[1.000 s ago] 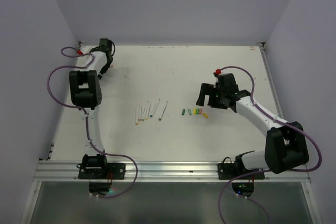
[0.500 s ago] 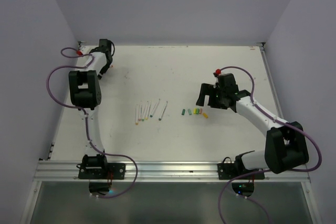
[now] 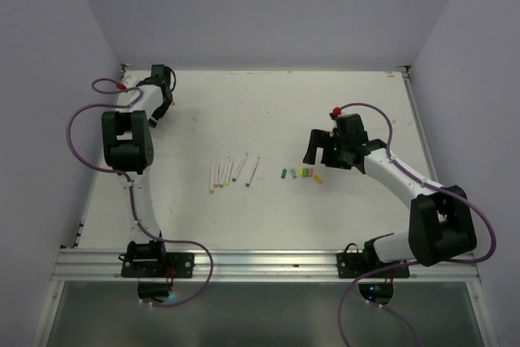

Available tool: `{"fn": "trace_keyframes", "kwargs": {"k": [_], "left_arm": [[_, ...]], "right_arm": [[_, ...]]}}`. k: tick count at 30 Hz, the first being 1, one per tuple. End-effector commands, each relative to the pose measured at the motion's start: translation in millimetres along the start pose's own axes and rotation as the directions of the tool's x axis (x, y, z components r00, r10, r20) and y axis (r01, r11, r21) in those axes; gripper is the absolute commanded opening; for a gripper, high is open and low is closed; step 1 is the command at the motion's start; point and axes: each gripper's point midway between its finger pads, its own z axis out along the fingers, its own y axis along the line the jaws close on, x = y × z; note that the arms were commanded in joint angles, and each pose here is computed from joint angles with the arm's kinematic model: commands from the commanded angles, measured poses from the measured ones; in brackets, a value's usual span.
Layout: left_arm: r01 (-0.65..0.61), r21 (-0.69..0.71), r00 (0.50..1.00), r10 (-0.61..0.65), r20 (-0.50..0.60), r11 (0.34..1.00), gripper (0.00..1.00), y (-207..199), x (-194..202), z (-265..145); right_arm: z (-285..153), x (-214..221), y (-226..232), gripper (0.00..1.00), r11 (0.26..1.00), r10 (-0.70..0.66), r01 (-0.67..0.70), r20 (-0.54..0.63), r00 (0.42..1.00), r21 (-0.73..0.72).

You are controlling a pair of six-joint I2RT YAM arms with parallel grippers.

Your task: Open the pen caps

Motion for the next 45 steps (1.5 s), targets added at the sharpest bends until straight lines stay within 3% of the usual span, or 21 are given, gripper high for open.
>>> {"fn": "trace_keyframes", "kwargs": {"k": [1,34,45], "left_arm": [[0.02,0.01,1.0,-0.02,0.017,1.0,0.77,3,-18,-11],[0.12,0.117,0.992,-0.123,0.02,0.986,0.76,-22,-27,-13],[0.081,-0.098,0.995,-0.086,-0.044,0.992,0.75,2,-12,11]], "right_arm": [[3,-3,3,0.99,1.0,0.001,-0.001,0.015,1.0,-0.011],[11,2,3,0.99,1.0,0.014,-0.014,-0.01,1.0,-0.016],[11,-1,4,0.98,1.0,0.011,-0.011,-0.001,1.0,-0.018]]}}
